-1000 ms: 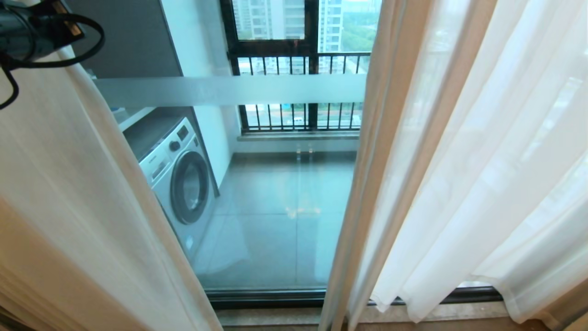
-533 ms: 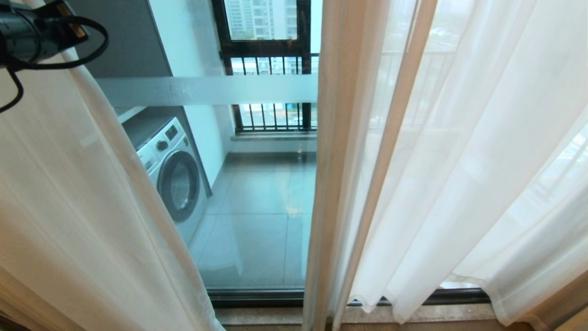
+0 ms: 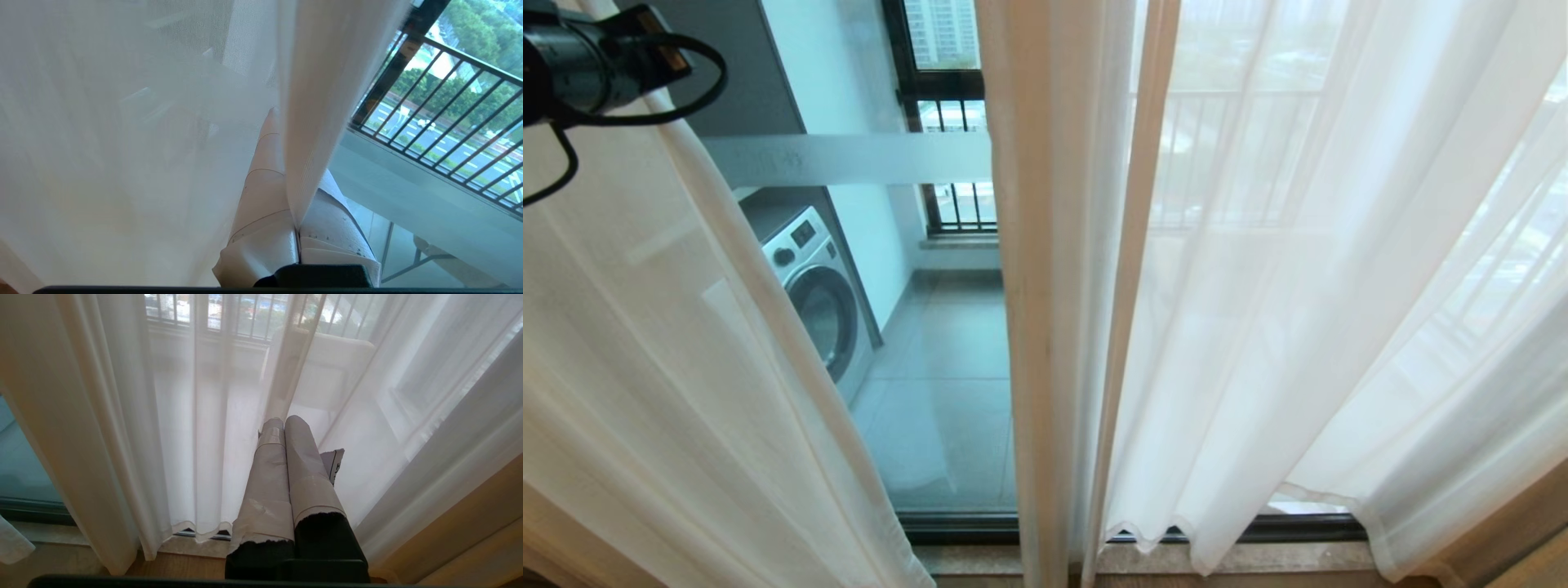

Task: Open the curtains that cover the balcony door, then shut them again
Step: Close the inner curtains on both sides

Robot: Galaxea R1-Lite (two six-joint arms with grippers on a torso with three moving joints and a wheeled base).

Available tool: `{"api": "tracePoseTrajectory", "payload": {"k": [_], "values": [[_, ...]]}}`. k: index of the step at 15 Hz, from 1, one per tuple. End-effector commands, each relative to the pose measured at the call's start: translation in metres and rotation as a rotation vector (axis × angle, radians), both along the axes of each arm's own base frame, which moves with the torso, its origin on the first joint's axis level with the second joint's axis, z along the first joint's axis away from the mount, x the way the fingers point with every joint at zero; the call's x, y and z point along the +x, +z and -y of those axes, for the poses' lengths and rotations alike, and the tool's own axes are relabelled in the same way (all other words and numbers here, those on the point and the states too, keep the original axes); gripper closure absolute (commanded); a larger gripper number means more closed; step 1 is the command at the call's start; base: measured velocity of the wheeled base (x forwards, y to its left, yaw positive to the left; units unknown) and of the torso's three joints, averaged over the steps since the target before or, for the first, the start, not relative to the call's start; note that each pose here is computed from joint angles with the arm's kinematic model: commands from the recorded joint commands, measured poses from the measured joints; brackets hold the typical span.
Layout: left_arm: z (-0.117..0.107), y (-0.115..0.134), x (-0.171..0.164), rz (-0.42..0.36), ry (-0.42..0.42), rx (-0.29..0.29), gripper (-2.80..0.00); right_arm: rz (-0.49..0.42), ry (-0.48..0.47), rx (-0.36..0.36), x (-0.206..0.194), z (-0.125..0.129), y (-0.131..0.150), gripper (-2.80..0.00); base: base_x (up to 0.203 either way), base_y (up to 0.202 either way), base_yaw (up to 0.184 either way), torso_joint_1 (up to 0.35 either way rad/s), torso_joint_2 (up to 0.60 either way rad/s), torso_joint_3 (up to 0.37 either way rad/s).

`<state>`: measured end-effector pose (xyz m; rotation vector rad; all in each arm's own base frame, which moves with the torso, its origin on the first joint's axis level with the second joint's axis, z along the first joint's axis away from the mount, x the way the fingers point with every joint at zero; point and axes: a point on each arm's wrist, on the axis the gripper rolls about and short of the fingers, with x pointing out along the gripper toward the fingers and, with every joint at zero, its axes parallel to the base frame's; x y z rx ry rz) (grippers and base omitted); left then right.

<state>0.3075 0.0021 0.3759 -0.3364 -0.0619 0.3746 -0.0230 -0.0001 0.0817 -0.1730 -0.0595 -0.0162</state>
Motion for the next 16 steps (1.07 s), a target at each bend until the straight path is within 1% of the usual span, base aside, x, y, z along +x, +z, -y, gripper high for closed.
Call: {"api": "tracePoseTrajectory", "payload": {"k": [1, 5, 16], "values": [[0.001, 0.001, 0.003, 0.007, -0.001, -0.003, 0.0, 0.001, 0.0, -0.002, 0.0, 0.0, 0.0, 0.0, 0.0, -0.184, 0.004, 0.002, 0.01, -0.002], [0.002, 0.012, 0.004, 0.048, -0.004, -0.002, 0.0, 0.001, 0.0, -0.002, 0.0, 0.0, 0.0, 0.0, 0.0, -0.186, 0.001, 0.001, 0.0, 0.004], [0.002, 0.014, 0.003, 0.054, -0.002, -0.003, 0.0, 0.001, 0.0, -0.002, 0.0, 0.0, 0.0, 0.0, 0.0, -0.188, 0.002, 0.001, 0.0, 0.0]]}}
